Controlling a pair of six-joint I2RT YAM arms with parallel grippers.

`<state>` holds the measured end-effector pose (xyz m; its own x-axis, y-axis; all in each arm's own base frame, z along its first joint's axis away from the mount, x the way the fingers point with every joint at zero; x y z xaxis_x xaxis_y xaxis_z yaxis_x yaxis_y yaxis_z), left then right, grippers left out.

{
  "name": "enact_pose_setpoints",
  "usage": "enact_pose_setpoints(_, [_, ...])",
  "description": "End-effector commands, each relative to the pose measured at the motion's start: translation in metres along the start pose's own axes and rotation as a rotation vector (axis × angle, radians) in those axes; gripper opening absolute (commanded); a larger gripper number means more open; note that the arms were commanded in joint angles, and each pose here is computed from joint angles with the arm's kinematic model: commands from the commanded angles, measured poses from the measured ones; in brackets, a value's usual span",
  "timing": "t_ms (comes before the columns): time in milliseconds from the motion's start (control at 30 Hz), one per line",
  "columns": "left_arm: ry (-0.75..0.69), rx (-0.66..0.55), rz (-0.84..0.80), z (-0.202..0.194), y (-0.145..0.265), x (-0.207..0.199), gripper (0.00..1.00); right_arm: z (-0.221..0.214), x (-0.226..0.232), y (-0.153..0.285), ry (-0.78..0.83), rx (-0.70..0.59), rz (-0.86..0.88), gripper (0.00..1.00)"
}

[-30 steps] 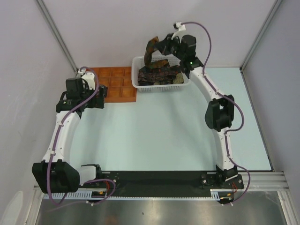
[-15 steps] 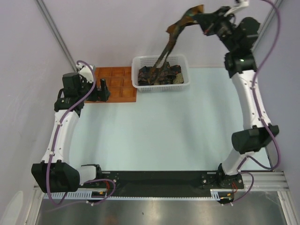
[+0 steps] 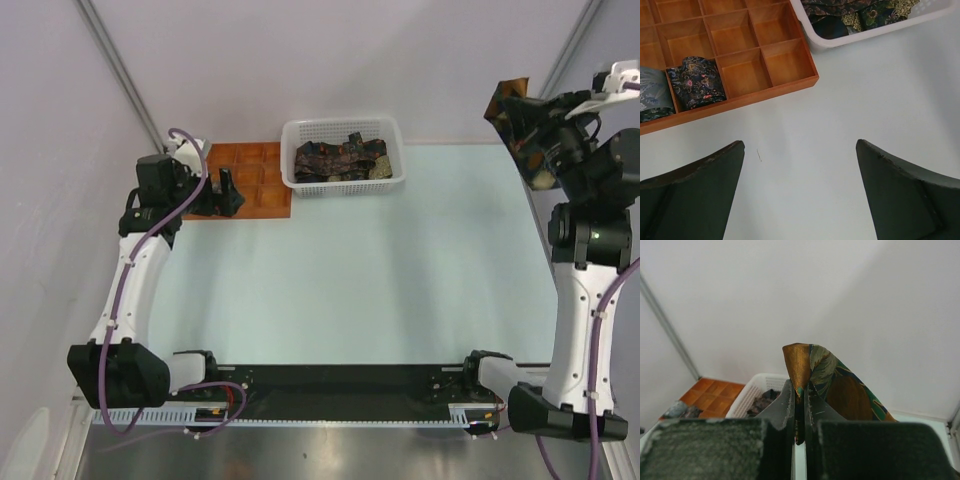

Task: Roll the ties
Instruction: Place the tie at the center of the board.

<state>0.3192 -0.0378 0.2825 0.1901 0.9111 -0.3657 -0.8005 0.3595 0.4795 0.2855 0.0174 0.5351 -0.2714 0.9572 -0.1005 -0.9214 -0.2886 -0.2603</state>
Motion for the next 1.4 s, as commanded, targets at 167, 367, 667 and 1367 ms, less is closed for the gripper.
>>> enact_pose_setpoints(167, [-0.031, -0.016, -0.09, -0.018, 0.007, -0.011, 1.0, -0.047, 0.102, -0.012, -0.128, 0.145, 0.327, 0.0])
enact_pose_setpoints(367, [-0.043, -0.024, -0.093, -0.037, 0.02, -0.012, 0.99, -0.076, 0.161, -0.005, -0.288, 0.252, 0.45, 0.0])
enact_pose_setpoints(667, [-0.199, 0.058, -0.158, -0.071, 0.024, -0.009, 0.99, -0.178, 0.1, -0.025, -0.36, 0.532, 0.356, 0.0])
enact_pose_setpoints(1367, [-0.679, 0.381, -0.472, -0.113, -0.134, -0.069, 0.92, -0.355, 0.02, 0.072, 0.012, 1.203, 0.511, 0.0])
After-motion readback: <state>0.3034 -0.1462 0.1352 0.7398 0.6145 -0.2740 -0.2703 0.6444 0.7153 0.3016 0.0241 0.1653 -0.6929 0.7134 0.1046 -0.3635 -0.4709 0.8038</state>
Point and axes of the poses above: each gripper's point midway between its finger pads, its own y axis back along the fingers, its own x axis along the line the jaws close on, z = x × y, the point moved 5 cm from there along y, back along the fingers, and after that the axes turned 13 degrees about y, right-handed, at the moved point
